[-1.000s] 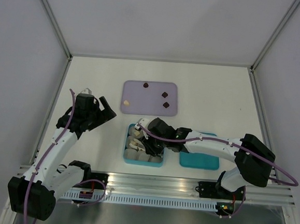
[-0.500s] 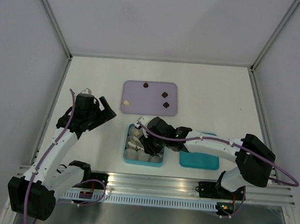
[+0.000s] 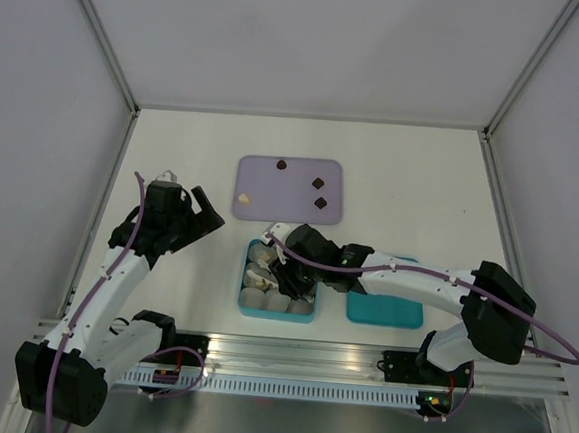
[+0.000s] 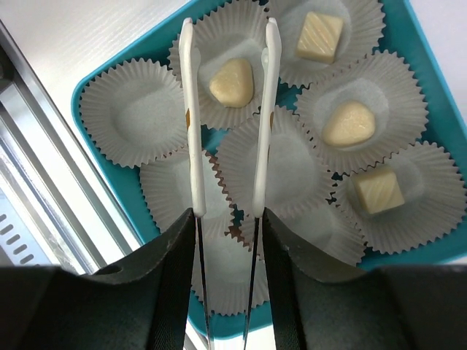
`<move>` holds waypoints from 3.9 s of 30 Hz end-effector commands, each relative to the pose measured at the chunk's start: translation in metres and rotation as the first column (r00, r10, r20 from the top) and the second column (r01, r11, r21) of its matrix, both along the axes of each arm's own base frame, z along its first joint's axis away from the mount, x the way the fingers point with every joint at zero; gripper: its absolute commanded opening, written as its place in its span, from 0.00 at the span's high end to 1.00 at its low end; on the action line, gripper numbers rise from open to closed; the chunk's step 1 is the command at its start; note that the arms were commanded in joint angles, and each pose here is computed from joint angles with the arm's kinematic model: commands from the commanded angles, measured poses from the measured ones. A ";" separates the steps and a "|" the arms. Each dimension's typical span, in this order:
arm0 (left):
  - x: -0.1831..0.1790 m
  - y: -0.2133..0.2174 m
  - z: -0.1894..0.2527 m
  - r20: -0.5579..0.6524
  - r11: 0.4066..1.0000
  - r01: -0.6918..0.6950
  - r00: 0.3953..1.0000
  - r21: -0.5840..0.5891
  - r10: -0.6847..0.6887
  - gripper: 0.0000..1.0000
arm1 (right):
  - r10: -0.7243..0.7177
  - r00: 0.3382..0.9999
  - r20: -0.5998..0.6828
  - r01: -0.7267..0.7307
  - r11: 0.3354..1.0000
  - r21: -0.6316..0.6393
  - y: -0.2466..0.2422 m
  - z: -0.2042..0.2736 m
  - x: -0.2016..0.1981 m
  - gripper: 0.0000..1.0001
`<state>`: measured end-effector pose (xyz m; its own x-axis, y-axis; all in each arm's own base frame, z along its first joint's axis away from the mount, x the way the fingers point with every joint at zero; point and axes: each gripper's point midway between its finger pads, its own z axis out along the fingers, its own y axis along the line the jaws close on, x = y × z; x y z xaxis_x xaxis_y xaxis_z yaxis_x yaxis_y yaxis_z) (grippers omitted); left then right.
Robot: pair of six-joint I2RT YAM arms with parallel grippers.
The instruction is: Pack the chocolate
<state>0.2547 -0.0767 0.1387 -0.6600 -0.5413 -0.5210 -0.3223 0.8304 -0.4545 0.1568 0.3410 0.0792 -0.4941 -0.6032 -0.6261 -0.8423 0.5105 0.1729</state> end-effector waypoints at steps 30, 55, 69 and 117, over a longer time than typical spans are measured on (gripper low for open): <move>0.009 0.003 0.004 0.016 0.999 0.003 1.000 0.033 -0.004 0.01 | -0.191 0.969 0.153 0.191 0.981 0.014 0.023 0.063 0.163 0.58; 0.016 0.007 0.019 0.037 0.995 0.039 0.998 0.095 -0.043 0.01 | -0.083 0.992 0.099 0.093 0.990 -0.105 0.071 0.012 0.213 0.56; 0.014 0.008 0.021 0.046 0.995 0.040 0.998 0.096 -0.045 0.00 | -0.113 0.991 0.078 0.122 0.984 -0.130 0.072 -0.008 0.220 0.53; 0.010 0.001 0.024 0.049 0.999 0.027 0.998 0.030 -0.029 0.00 | -0.095 0.975 0.203 0.075 0.992 0.102 0.040 0.110 0.176 0.88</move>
<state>0.2618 -0.0710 0.1495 -0.6674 -0.4869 -0.5635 -0.2912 0.8670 -0.4043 0.3466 0.3849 0.1657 -0.4326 -0.5333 -0.7269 -0.7965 0.6039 0.0310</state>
